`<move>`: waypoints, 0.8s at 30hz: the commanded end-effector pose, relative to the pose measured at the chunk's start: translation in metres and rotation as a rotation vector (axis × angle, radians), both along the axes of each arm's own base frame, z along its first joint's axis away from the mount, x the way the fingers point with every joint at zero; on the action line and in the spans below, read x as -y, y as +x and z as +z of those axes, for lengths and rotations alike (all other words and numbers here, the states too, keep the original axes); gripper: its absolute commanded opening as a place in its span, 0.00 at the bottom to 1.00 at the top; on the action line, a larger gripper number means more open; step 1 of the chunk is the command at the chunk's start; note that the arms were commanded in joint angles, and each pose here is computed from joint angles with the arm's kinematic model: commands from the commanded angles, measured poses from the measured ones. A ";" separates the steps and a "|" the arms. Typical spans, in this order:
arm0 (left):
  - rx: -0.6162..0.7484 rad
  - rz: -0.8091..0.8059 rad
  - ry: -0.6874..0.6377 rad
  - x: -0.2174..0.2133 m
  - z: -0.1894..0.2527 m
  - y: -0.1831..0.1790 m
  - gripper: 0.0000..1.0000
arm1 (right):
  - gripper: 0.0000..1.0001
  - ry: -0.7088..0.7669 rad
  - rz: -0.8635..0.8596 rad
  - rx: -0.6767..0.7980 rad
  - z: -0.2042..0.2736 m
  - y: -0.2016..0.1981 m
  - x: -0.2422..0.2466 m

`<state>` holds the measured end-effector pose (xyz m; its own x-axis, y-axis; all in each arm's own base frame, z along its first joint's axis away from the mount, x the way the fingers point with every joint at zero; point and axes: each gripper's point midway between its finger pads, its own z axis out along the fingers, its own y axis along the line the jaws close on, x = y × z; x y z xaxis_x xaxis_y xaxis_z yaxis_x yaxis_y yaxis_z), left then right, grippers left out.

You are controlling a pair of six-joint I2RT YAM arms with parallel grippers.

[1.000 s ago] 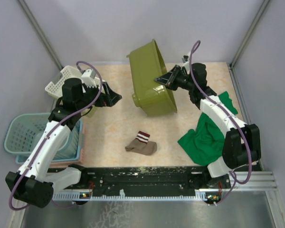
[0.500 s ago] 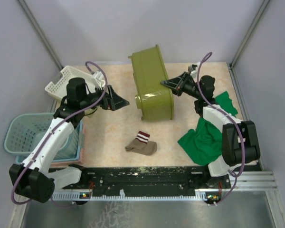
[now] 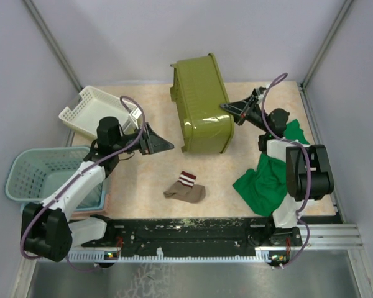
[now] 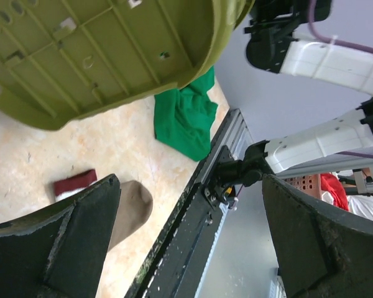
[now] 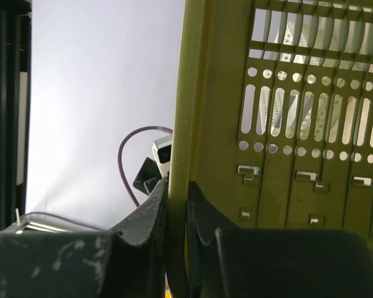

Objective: Turn the large container upside down

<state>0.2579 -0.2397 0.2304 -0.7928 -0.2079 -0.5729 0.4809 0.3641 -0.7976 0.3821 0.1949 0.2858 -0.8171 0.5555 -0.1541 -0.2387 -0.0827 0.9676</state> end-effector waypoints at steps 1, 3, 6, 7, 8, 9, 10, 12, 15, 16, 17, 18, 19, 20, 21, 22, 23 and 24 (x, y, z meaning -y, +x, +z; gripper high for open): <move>0.143 -0.049 -0.053 0.007 0.043 0.002 0.99 | 0.00 0.058 0.053 0.049 -0.002 -0.008 0.003; 0.157 -0.060 -0.049 0.007 0.046 0.000 0.99 | 0.00 0.106 0.059 0.047 0.000 -0.009 0.008; 0.180 -0.063 -0.043 0.006 0.051 -0.002 0.99 | 0.00 0.171 0.059 0.038 0.001 -0.010 0.020; 0.185 -0.063 -0.039 0.005 0.052 -0.003 0.99 | 0.00 0.185 0.055 0.033 0.000 -0.010 0.024; 0.191 -0.063 -0.036 0.005 0.053 -0.003 0.99 | 0.00 0.188 0.050 0.023 -0.002 -0.010 0.028; 0.197 -0.063 -0.033 0.004 0.055 -0.004 0.99 | 0.00 0.185 0.040 0.018 -0.004 -0.009 0.032; 0.202 -0.060 -0.026 0.004 0.056 -0.003 0.99 | 0.00 0.182 0.027 0.016 -0.005 -0.008 0.038; 0.213 -0.052 -0.013 0.002 0.059 -0.003 0.99 | 0.00 0.176 0.011 0.007 -0.009 -0.007 0.046; 0.229 -0.038 -0.006 0.001 0.063 -0.001 0.99 | 0.00 0.168 -0.020 -0.016 -0.017 -0.005 0.061; 0.231 -0.036 -0.005 0.001 0.064 -0.001 0.99 | 0.00 0.164 -0.031 -0.024 -0.021 -0.003 0.066; 0.234 -0.033 -0.005 0.001 0.064 -0.001 0.99 | 0.00 0.159 -0.040 -0.031 -0.024 -0.003 0.071; 0.235 -0.032 -0.004 0.001 0.064 -0.001 0.99 | 0.00 0.154 -0.046 -0.041 -0.029 -0.002 0.075; 0.230 -0.030 -0.004 0.001 0.063 0.000 0.99 | 0.00 0.149 -0.054 -0.057 -0.035 -0.002 0.079; 0.228 -0.030 -0.004 0.001 0.063 0.000 0.99 | 0.03 0.144 -0.065 -0.063 -0.038 -0.001 0.083; 0.225 -0.031 -0.004 0.001 0.063 0.000 0.99 | 0.08 0.137 -0.080 -0.075 -0.043 0.000 0.088; 0.224 -0.029 -0.003 0.001 0.062 0.001 0.99 | 0.12 0.130 -0.096 -0.088 -0.049 0.000 0.093; 0.222 -0.029 -0.002 0.001 0.062 0.001 0.99 | 0.16 0.121 -0.109 -0.100 -0.054 0.001 0.097; 0.223 -0.028 -0.001 0.001 0.062 0.001 0.99 | 0.21 0.108 -0.122 -0.110 -0.059 0.001 0.100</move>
